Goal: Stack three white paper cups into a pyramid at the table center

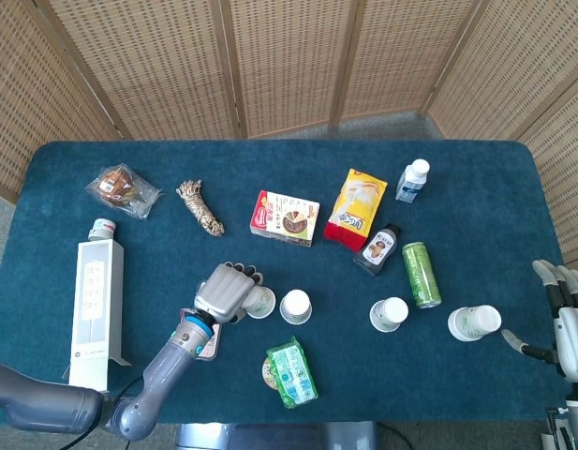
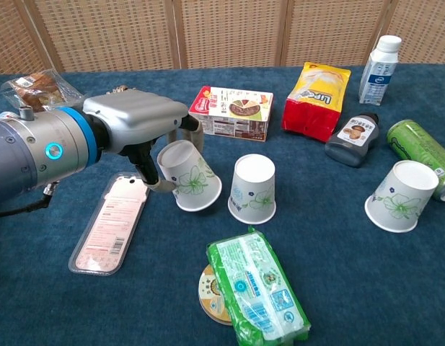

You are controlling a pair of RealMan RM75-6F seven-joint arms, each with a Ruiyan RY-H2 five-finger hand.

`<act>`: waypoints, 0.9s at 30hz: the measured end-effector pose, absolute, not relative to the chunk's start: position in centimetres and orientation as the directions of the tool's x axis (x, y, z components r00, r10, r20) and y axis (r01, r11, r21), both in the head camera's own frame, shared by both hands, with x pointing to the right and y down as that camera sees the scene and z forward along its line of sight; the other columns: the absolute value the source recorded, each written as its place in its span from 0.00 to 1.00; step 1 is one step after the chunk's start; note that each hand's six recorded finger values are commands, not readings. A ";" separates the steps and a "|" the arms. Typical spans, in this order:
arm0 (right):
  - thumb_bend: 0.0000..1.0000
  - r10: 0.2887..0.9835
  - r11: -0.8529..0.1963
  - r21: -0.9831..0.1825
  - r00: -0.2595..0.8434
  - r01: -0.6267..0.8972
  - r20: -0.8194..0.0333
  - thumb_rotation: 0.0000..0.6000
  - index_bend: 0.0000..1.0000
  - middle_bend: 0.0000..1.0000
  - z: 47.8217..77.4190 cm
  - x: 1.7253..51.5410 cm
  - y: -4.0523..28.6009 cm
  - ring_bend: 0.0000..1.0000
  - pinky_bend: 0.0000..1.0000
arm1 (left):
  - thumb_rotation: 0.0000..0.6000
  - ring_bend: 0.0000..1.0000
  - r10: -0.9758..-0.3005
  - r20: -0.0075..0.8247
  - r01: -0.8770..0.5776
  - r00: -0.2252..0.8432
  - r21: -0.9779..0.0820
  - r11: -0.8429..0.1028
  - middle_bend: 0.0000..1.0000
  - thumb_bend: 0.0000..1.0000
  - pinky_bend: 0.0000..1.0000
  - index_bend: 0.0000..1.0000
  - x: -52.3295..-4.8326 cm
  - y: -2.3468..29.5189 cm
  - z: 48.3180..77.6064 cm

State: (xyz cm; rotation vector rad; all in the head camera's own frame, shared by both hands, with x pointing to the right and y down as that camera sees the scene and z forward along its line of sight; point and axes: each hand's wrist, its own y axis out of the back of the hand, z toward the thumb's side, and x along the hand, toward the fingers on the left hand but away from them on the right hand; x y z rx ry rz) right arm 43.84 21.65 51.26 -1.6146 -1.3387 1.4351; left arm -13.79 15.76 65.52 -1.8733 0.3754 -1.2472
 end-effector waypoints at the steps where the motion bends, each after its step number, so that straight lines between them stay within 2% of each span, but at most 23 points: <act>1: 0.08 0.930 -0.318 -0.902 -0.089 0.293 -0.357 1.00 0.00 0.00 51.3 43.8 21.6 0.00 0.00 | 1.00 0.34 -0.637 0.617 0.197 0.462 -0.772 -0.604 0.34 0.30 0.45 0.33 -13.6 15.8 65.5; 11: 0.08 0.930 -0.319 -0.900 -0.088 0.296 -0.358 1.00 0.00 0.00 51.2 43.9 21.6 0.00 0.00 | 1.00 0.32 -0.644 0.616 0.249 0.454 -0.782 -0.572 0.33 0.30 0.44 0.32 -12.5 16.3 66.0; 27: 0.08 0.930 -0.317 -0.899 -0.088 0.302 -0.357 1.00 0.00 0.00 51.1 43.9 21.6 0.00 0.00 | 1.00 0.28 -0.659 0.593 0.229 0.464 -0.798 -0.557 0.27 0.29 0.42 0.28 -11.7 16.6 66.4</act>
